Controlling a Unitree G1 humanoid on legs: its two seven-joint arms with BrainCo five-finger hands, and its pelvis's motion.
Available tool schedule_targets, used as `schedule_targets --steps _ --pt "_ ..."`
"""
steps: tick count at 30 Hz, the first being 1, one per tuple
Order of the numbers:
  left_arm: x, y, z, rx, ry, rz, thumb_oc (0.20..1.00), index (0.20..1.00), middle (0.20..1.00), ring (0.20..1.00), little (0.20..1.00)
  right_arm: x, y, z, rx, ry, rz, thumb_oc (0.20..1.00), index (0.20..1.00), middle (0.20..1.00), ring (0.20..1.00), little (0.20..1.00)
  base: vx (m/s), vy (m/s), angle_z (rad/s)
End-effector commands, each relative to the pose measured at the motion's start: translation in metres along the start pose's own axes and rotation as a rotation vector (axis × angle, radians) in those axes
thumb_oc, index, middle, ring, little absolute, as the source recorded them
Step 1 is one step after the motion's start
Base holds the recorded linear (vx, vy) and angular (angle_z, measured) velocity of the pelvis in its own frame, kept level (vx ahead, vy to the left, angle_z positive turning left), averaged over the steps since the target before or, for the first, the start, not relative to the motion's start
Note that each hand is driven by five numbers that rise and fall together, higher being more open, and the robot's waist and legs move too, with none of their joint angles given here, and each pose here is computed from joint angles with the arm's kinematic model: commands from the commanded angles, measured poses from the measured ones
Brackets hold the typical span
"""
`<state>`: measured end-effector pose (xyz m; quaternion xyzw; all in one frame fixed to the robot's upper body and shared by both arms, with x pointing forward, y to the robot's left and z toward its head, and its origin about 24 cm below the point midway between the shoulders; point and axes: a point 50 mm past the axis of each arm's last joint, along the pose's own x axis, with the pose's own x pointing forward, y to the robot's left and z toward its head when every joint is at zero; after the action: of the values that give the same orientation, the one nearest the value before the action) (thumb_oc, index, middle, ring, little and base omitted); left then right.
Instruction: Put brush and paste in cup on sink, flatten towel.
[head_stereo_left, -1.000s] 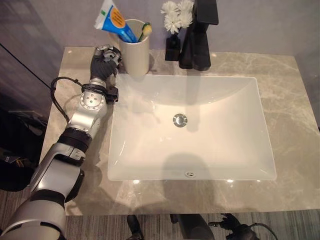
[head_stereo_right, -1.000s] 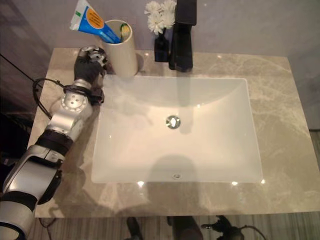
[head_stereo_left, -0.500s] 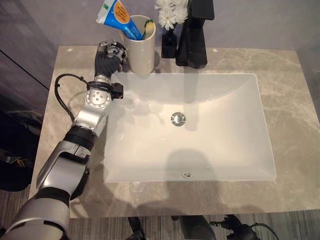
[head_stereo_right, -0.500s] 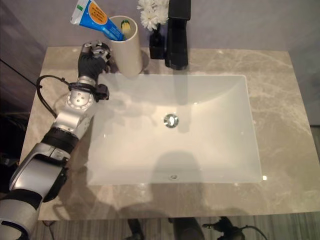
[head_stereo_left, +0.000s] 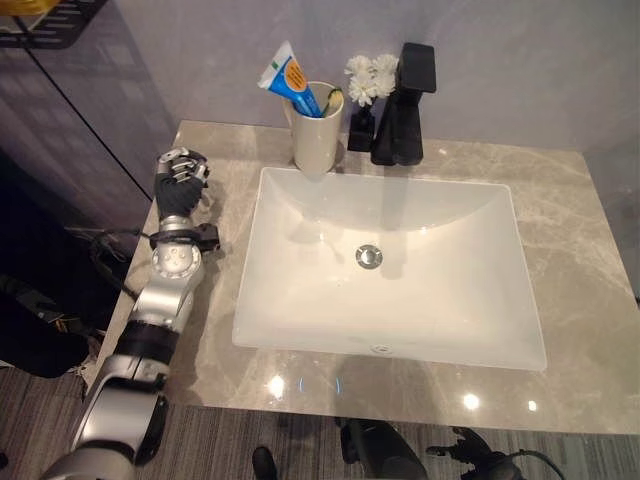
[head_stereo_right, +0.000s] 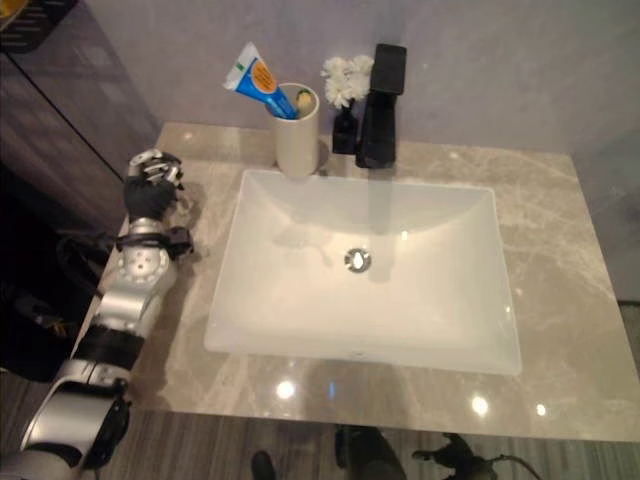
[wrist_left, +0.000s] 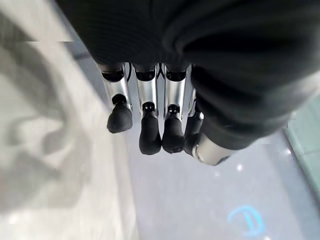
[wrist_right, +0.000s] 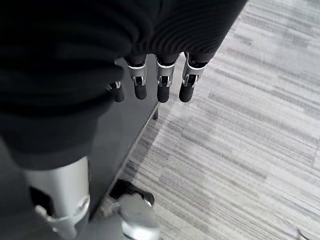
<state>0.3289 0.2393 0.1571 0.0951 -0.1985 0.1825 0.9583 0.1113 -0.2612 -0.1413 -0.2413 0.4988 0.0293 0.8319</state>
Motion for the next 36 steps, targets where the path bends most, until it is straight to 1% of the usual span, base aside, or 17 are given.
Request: schedule_targets --steps 1,3,4,5,9,11,13,16,17,22,24,28,31,34,36 --pt "-0.007 0.023 0.023 0.028 -0.182 0.041 0.2 0.2 0.2 0.2 0.2 -0.008 -0.003 -0.029 -0.016 0.084 0.003 1.0 1.0 1.0 1.0 1.0 -0.04 0.13 0.03" --pt "-0.034 0.046 0.022 0.051 -0.204 0.044 0.2 0.2 0.2 0.2 0.2 -0.009 -0.001 -0.036 0.03 0.121 0.007 1.0 1.0 1.0 1.0 1.0 -0.09 0.188 0.01" --pt "-0.055 0.062 0.018 0.072 -0.196 0.04 0.2 0.2 0.2 0.2 0.2 -0.01 0.003 -0.042 0.058 0.147 0.015 1.0 1.0 1.0 1.0 1.0 -0.1 0.151 0.02" --pt "-0.056 0.063 0.018 0.074 -0.194 0.041 0.2 0.2 0.2 0.2 0.2 -0.011 0.004 -0.042 0.055 0.149 0.016 1.0 1.0 1.0 1.0 1.0 -0.1 0.148 0.07" --pt "-0.087 0.078 0.011 0.062 -0.141 -0.023 0.2 0.2 0.2 0.2 0.2 -0.014 0.01 -0.053 0.106 0.191 0.028 1.0 1.0 1.0 1.0 1.0 -0.12 0.166 0.11" --pt "-0.094 0.075 0.011 0.042 -0.123 -0.095 0.2 0.2 0.2 0.2 0.2 -0.017 0.013 -0.063 0.133 0.233 0.031 1.0 1.0 1.0 1.0 1.0 -0.16 0.186 0.15" --pt "-0.095 0.069 0.013 0.029 -0.124 -0.173 0.2 0.2 0.2 0.2 0.2 -0.02 0.015 -0.069 0.154 0.259 0.03 1.0 1.0 1.0 1.0 1.0 -0.17 0.185 0.14" --pt "-0.091 0.049 0.015 -0.049 -0.13 -0.282 0.2 0.2 0.2 0.2 0.2 -0.022 0.019 -0.074 0.196 0.281 0.025 1.0 1.0 1.0 1.0 1.0 -0.23 0.162 0.28" --pt "-0.088 0.041 0.012 -0.046 -0.122 -0.318 0.2 0.2 0.2 0.2 0.2 -0.023 0.023 -0.075 0.222 0.287 0.029 1.0 1.0 1.0 1.0 1.0 -0.2 0.13 0.26" --pt "-0.089 0.028 0.011 -0.056 -0.113 -0.389 0.2 0.2 0.2 0.2 0.2 -0.028 0.032 -0.085 0.21 0.325 0.049 1.0 1.0 1.0 1.0 1.0 -0.19 0.142 -0.04" --pt "-0.092 0.025 0.008 -0.082 -0.089 -0.396 0.2 0.2 0.2 0.2 0.2 -0.029 0.034 -0.087 0.213 0.337 0.049 1.0 1.0 1.0 1.0 1.0 -0.2 0.098 -0.63" --pt "-0.098 0.022 0.006 -0.071 -0.071 -0.45 0.2 0.2 0.2 0.2 0.2 -0.028 0.03 -0.085 0.232 0.329 0.026 1.0 1.0 1.0 1.0 1.0 -0.17 0.046 -0.79" --pt "-0.102 0.014 0.003 -0.106 -0.046 -0.489 0.2 0.2 0.2 0.2 0.2 -0.023 0.024 -0.075 0.248 0.289 -0.005 1.0 1.0 1.0 1.0 1.0 -0.18 0.007 -0.6" --pt "-0.106 0.01 0.0 -0.099 -0.028 -0.521 0.2 0.2 0.2 0.2 0.2 -0.018 0.019 -0.063 0.257 0.241 -0.022 1.0 1.0 1.0 1.0 1.0 -0.15 0.005 -0.81" --pt "-0.104 0.013 0.001 -0.093 -0.035 -0.494 0.2 0.2 0.2 0.2 0.2 -0.013 0.016 -0.052 0.241 0.198 -0.028 1.0 1.0 1.0 1.0 1.0 -0.13 0.017 -1.01"
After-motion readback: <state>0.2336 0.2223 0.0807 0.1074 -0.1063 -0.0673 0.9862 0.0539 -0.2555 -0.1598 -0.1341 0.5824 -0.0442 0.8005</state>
